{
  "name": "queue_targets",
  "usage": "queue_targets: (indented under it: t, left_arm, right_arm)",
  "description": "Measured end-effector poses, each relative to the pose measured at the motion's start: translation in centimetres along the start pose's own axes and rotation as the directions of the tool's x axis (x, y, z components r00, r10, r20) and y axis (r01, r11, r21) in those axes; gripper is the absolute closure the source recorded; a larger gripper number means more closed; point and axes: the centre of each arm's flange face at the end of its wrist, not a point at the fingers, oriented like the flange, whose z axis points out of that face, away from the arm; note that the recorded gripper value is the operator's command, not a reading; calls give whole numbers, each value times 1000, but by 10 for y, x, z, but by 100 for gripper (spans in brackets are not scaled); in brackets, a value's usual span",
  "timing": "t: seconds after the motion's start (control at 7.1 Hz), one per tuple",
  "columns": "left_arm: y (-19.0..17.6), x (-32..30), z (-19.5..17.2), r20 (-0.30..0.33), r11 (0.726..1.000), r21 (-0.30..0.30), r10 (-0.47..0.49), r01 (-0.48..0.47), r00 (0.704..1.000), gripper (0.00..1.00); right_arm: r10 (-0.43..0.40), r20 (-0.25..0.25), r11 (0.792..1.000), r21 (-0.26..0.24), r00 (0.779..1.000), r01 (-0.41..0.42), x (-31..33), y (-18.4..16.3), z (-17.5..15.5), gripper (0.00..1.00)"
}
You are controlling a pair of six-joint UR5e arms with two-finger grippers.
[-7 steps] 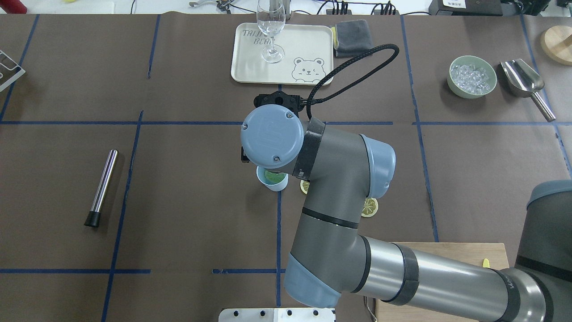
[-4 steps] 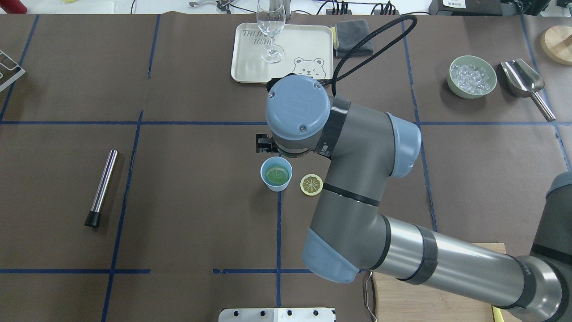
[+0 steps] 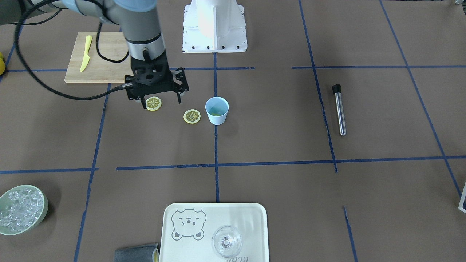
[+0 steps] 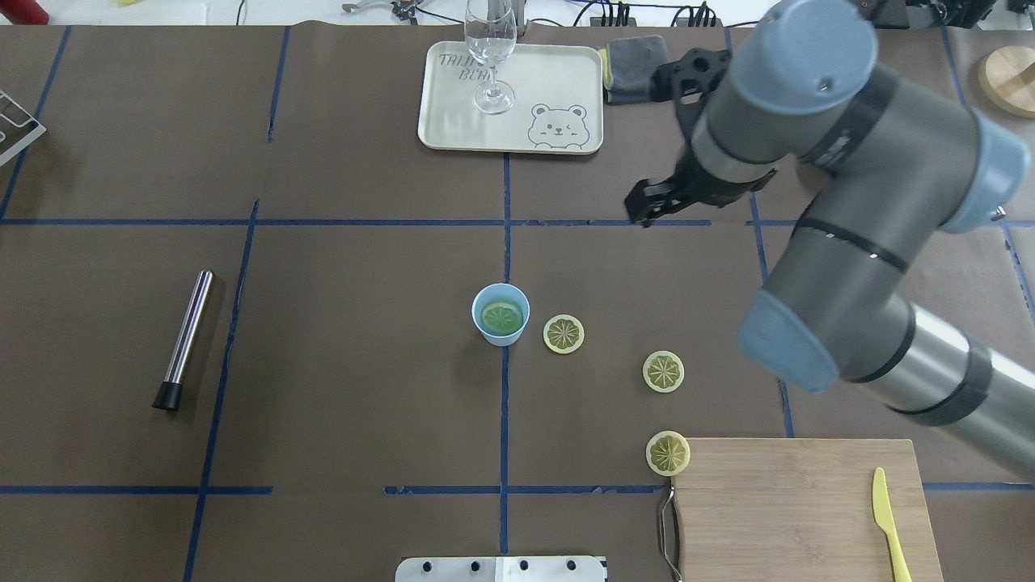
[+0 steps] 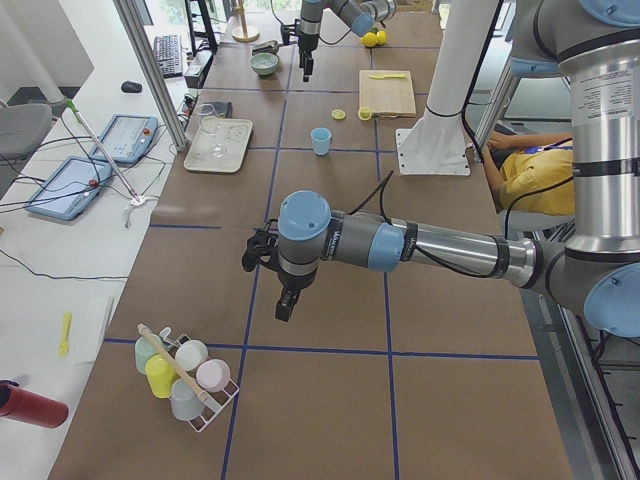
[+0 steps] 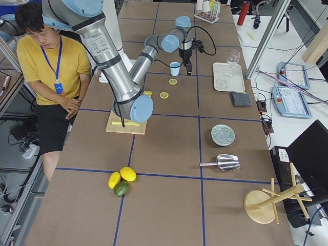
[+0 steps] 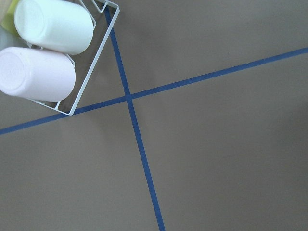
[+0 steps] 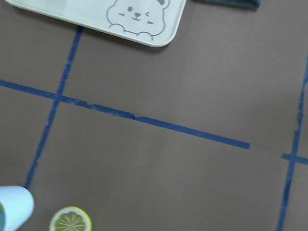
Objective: Squeeze lemon into cup
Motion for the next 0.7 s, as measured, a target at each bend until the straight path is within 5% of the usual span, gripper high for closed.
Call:
queue_targets:
  t: [0.42,0.7]
  left_arm:
    - [-12,-4,2,22,996,60,68,-69,997,0]
    - [-49,14,-13,48,982,120,142,-147,989,0]
  right_arm:
    - [15,-127,995,-101,992,-27,193,42,22,0]
    - [40,-84,987,-150,996,-53,306,82,4,0]
